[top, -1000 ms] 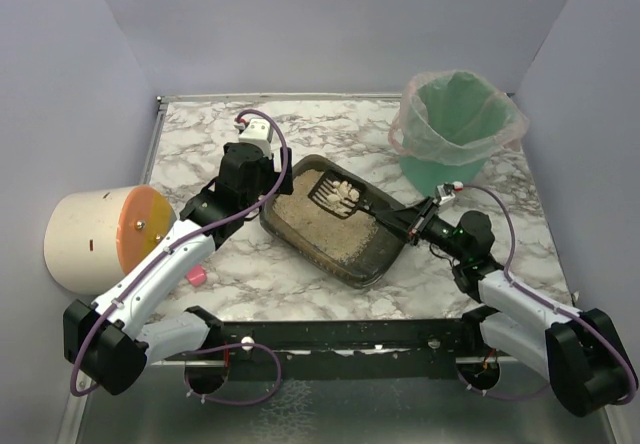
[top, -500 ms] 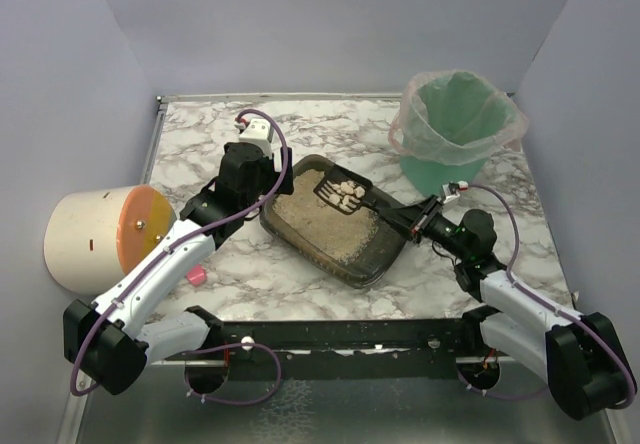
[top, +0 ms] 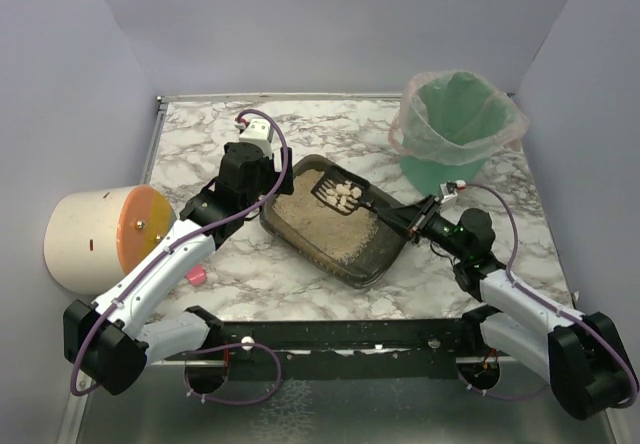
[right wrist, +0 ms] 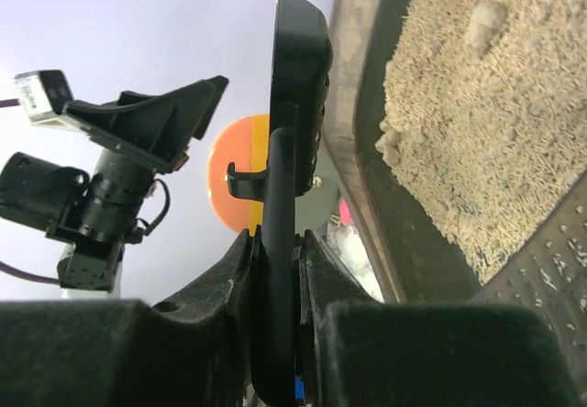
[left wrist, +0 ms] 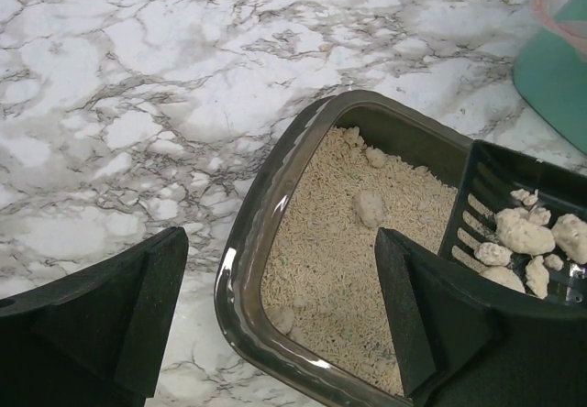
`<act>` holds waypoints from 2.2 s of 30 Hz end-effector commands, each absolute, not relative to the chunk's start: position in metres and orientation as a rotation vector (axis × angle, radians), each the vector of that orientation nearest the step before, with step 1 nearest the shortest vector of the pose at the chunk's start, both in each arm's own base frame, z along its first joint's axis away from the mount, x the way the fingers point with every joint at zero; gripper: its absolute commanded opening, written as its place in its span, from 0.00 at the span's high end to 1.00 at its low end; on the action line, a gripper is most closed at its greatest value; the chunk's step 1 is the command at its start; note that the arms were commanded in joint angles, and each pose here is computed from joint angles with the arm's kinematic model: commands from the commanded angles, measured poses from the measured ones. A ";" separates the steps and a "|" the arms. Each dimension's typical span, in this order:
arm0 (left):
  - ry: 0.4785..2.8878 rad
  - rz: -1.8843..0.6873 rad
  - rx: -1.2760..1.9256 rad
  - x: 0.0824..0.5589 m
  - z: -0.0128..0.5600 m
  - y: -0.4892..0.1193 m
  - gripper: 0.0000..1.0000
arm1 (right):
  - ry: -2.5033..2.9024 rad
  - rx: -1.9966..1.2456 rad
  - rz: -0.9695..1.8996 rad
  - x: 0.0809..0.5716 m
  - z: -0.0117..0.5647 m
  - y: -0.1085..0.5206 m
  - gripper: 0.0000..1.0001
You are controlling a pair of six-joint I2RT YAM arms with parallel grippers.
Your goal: Clean the litter box
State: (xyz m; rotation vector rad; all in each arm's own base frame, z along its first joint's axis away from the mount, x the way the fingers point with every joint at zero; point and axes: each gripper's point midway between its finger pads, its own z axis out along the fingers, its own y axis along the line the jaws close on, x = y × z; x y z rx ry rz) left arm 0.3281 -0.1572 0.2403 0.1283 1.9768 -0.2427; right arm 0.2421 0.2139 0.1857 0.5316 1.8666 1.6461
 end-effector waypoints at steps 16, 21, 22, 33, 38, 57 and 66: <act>1.963 -0.281 0.140 0.324 0.245 -0.162 0.09 | 1.619 0.510 1.438 0.285 0.298 0.190 0.99; 1.953 -0.278 0.132 0.323 0.248 -0.159 0.09 | 1.535 0.563 1.352 0.300 0.325 0.175 0.99; 1.953 -0.281 0.133 0.323 0.248 -0.160 0.09 | 1.532 0.576 1.322 0.303 0.329 0.172 0.99; 1.953 -0.308 0.136 0.321 0.249 -0.163 0.09 | 1.409 0.741 0.924 0.323 0.365 0.106 0.99; 1.952 -0.312 0.138 0.320 0.250 -0.164 0.09 | 1.367 0.788 0.731 0.322 0.375 0.074 1.00; 1.957 -0.322 0.139 0.320 0.248 -0.166 0.09 | 1.381 0.605 0.064 0.315 0.375 0.002 0.99; 1.950 -0.342 0.143 0.318 0.251 -0.168 0.09 | 1.451 0.317 -0.174 0.342 0.373 0.007 0.99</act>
